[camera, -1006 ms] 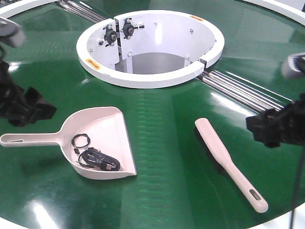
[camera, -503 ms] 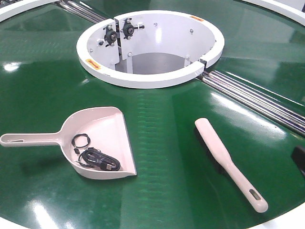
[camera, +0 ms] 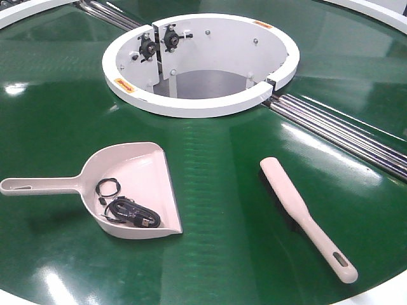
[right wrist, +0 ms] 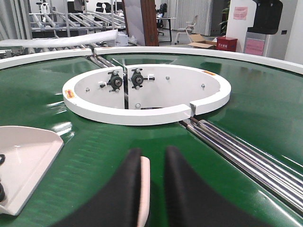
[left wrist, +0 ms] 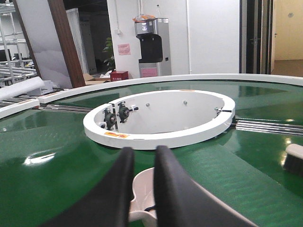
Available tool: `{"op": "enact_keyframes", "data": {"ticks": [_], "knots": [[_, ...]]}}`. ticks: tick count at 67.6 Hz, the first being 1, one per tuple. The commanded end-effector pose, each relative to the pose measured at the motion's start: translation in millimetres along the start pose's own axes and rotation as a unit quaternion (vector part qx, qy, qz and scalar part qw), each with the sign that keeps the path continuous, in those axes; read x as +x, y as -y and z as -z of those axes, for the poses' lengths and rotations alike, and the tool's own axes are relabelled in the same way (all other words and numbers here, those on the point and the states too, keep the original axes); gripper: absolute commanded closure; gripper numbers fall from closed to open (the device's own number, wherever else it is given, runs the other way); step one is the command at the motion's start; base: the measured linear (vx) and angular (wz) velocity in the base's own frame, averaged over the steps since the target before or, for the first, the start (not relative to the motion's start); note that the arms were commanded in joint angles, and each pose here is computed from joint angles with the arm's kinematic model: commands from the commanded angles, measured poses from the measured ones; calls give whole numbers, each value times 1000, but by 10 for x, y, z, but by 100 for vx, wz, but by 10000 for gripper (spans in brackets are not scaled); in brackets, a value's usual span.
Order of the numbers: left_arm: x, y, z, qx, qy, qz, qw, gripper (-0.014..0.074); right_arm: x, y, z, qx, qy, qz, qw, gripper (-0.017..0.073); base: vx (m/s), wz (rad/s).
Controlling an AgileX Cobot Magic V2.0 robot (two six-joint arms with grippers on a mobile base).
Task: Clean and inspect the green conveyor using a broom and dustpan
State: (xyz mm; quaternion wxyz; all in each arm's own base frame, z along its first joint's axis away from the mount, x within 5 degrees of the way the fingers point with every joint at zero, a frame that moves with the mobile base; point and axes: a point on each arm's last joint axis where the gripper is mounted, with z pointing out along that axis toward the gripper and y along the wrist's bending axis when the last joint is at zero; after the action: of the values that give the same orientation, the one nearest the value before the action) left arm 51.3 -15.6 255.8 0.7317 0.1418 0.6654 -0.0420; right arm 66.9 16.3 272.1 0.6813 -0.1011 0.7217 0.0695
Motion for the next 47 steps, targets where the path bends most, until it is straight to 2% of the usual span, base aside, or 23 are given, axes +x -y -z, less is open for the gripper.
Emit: {"op": "enact_keyframes", "data": {"ticks": [1,47], "knots": [[-147,-42,7,-16,46,9,999,601,-158,8,7,4,49,4,999,570,0,0],[-117,-35,2,-14,39,8,999,601,-157,8,7,4,49,4,999,568,0,0]]}}
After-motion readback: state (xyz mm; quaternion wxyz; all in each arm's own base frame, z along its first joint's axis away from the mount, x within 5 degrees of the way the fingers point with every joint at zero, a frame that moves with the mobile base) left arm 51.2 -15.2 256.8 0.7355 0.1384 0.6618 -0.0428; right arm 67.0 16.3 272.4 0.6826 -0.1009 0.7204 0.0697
